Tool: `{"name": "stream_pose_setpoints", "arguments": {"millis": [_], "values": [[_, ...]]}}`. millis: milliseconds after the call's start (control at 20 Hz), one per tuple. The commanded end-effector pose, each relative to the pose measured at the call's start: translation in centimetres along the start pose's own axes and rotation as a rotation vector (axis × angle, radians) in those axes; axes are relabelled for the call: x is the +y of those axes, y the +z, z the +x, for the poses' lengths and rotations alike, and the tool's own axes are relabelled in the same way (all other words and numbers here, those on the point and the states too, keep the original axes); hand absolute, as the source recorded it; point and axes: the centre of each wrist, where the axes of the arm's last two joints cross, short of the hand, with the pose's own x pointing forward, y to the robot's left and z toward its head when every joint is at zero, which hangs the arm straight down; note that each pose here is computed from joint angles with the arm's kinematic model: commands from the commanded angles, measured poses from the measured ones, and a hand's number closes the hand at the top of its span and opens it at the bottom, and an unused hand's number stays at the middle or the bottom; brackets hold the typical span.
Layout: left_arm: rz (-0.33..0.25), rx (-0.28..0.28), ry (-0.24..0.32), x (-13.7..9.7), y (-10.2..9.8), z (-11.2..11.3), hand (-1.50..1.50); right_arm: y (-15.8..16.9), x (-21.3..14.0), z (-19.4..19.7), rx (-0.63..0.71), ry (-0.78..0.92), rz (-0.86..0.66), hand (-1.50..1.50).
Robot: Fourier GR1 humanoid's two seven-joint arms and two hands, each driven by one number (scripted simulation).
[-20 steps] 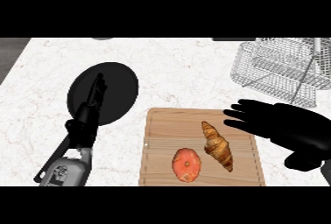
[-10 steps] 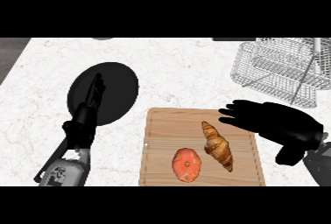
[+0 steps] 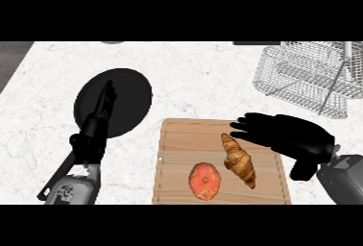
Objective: Pick the croissant from the cutting board and place it in the tiered basket
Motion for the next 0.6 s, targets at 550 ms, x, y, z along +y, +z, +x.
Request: {"name": "stream_pose_setpoints", "arguments": {"millis": [550], "values": [[0.011, -0.001, -0.009, -2.0, 0.2, 0.7, 0.0, -3.0, 1.4, 1.6, -0.01, -0.027, 0.084, -1.5]]}}
